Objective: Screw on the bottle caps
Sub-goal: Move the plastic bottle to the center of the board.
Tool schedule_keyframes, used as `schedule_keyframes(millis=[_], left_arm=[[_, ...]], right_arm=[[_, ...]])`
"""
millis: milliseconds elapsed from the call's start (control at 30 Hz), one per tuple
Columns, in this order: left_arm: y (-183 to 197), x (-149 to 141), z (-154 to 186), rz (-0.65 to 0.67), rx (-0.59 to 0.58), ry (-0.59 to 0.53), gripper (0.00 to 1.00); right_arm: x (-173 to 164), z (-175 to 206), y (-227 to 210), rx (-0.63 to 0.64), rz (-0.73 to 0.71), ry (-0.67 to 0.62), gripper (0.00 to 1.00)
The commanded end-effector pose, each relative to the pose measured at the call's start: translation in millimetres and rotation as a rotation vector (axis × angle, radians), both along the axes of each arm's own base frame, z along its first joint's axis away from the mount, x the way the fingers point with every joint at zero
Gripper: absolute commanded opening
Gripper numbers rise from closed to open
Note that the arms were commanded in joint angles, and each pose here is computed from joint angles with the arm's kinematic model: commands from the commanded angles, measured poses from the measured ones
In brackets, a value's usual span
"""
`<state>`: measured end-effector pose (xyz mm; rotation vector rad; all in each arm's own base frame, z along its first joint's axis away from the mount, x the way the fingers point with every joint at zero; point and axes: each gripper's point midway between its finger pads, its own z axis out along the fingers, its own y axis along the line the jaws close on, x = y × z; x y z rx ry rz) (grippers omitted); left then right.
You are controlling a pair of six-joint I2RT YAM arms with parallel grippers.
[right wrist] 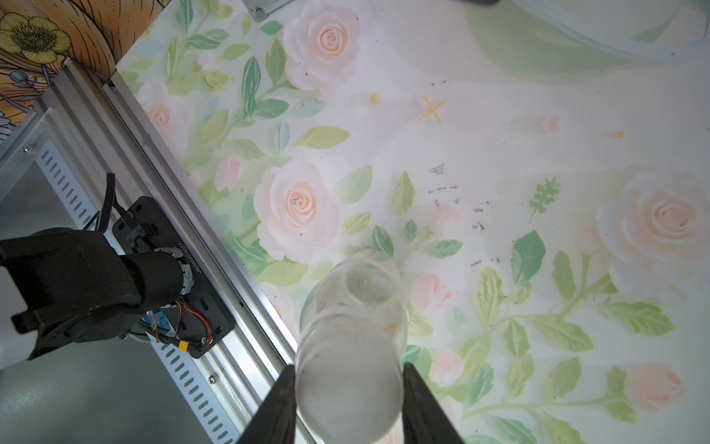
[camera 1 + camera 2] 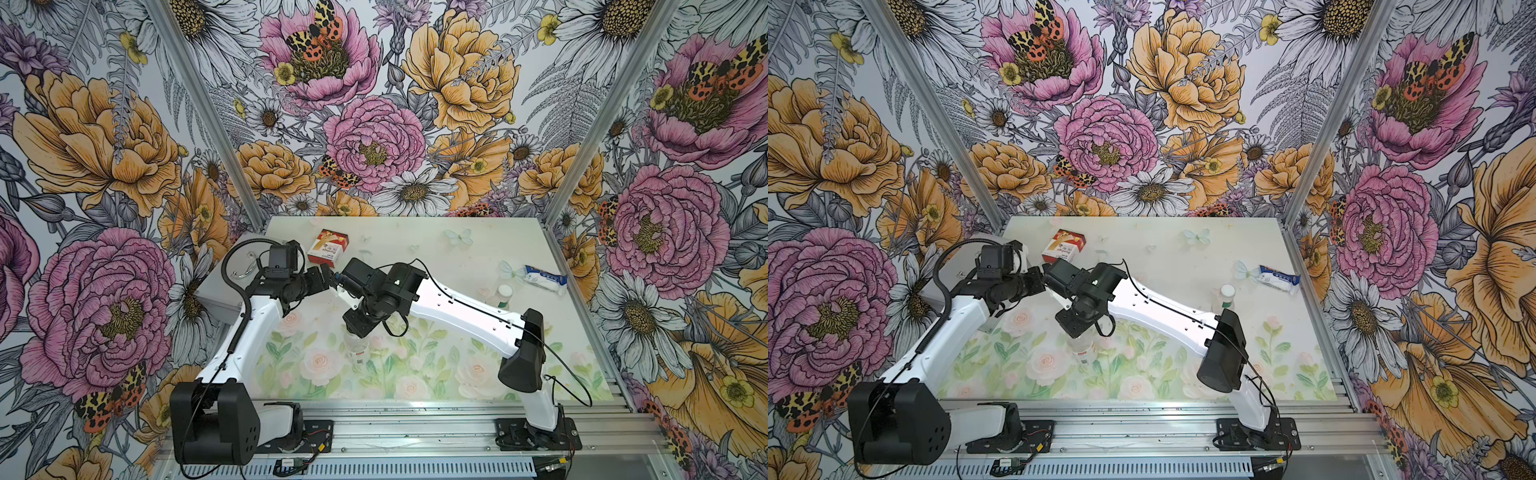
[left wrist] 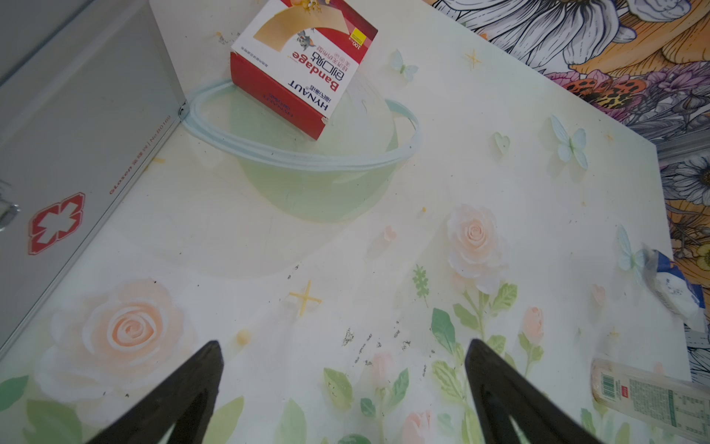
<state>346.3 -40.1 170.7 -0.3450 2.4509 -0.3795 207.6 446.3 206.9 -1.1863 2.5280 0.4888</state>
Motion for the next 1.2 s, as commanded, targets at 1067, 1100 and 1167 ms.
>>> schedule_keyframes(millis=[1067, 1100, 1167], left_arm=[[-16, -7, -8, -0.018, -0.066, 0.023, 0.99], [-18, -7, -8, -0.021, -0.068, 0.02, 0.99], [-25, -7, -9, -0.041, -0.069, 0.017, 0.99]], right_arm=[[23, -33, -47, -0.347, -0.021, -0.116, 0.42], [26, -32, -52, -0.358, -0.03, -0.125, 0.41], [32, -29, -62, -0.369, -0.055, -0.133, 0.4]])
